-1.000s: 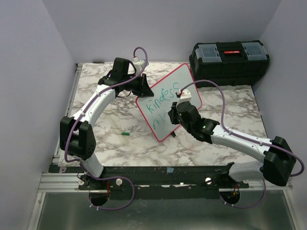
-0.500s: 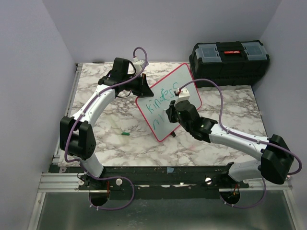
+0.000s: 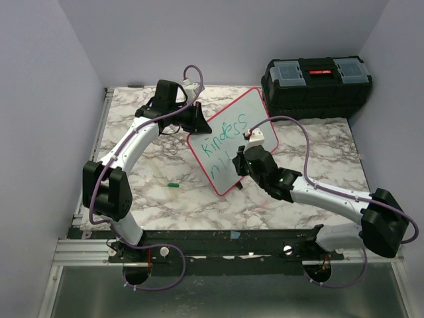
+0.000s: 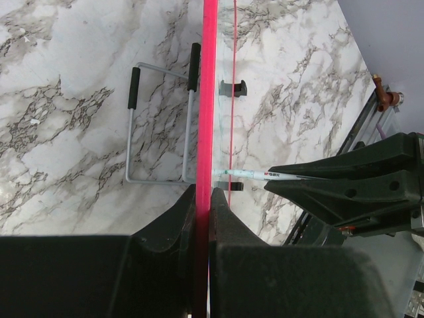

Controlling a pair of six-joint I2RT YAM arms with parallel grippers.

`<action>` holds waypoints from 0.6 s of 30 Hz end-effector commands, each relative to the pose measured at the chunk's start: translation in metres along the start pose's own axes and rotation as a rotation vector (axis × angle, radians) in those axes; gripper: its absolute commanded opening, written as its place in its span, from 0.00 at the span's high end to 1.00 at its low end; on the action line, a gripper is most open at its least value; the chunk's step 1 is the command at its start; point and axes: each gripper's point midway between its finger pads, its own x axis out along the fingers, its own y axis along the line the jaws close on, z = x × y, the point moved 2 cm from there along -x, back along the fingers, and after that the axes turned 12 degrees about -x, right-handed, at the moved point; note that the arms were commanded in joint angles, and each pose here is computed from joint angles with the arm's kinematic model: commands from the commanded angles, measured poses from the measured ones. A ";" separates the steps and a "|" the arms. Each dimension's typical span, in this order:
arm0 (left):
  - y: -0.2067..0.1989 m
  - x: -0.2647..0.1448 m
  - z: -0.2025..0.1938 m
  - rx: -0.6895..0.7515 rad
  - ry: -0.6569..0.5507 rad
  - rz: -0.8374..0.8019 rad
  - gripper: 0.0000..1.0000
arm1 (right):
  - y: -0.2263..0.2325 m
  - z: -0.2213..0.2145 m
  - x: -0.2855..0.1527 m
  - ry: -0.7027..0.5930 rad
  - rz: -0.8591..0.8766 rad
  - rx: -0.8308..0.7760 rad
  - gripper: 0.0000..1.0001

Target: Write a sentence on the whiteboard

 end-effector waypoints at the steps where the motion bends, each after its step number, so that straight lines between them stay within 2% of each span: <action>1: 0.025 -0.003 -0.004 0.070 -0.004 0.126 1.00 | -0.008 -0.012 0.002 0.032 -0.042 -0.004 0.99; 8: 0.025 -0.003 -0.004 0.071 -0.002 0.128 1.00 | -0.016 0.007 0.008 0.004 -0.120 -0.023 0.99; 18: 0.025 -0.003 -0.004 0.071 -0.002 0.128 1.00 | -0.013 0.032 0.016 -0.032 -0.133 -0.039 0.99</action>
